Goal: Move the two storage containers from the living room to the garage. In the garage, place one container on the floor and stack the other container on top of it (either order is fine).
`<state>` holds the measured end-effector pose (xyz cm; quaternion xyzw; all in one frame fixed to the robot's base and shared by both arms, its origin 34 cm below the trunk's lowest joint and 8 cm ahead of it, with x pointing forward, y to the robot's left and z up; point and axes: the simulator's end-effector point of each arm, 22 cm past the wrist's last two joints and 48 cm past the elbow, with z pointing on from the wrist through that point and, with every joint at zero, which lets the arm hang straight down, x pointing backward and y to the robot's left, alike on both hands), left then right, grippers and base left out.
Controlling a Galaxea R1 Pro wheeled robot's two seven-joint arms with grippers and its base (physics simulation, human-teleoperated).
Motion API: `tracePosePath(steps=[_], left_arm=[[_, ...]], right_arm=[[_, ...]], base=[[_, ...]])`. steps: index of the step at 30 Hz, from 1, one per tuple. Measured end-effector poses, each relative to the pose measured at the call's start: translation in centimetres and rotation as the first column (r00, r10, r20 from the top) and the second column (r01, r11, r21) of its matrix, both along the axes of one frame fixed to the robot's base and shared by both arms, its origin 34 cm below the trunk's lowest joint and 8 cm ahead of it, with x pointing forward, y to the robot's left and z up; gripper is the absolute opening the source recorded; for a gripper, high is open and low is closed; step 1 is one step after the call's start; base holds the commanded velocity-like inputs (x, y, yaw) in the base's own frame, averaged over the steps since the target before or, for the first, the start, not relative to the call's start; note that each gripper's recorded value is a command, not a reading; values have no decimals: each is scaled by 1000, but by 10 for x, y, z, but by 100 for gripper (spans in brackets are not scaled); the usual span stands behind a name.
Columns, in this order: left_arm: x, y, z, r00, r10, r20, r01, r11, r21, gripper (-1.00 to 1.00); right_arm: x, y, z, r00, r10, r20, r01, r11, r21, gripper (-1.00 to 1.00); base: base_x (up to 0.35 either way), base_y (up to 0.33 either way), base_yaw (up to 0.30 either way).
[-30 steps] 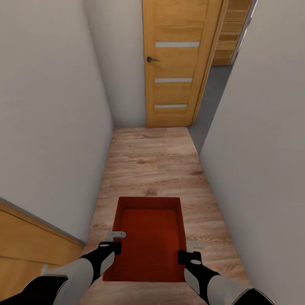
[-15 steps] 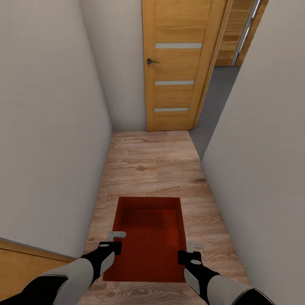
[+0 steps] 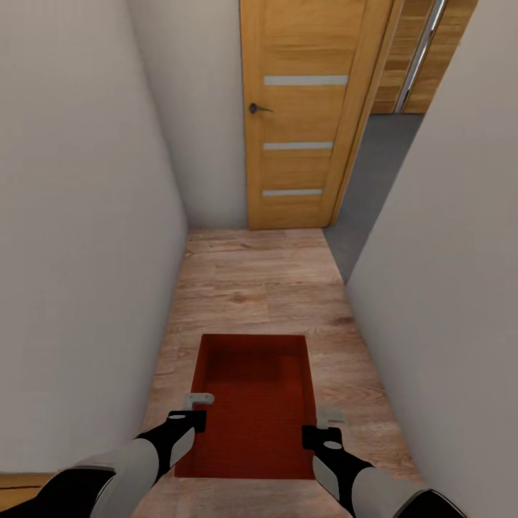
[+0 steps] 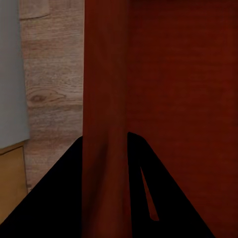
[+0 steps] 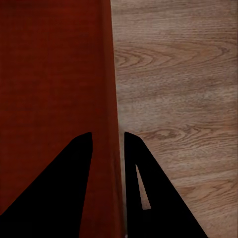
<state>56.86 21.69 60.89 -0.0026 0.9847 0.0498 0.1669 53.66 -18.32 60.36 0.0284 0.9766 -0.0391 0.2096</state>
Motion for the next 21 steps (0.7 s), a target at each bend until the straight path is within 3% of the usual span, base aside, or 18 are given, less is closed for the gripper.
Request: tracePosePath(steps=[21], left_arm=[[-1,0,0,1000,1,-1,-1,1000,0,-100]], right_arm=[[0,0,0,1000,1,-1,-1,1000,0,-100]], base=[[323,0,0]])
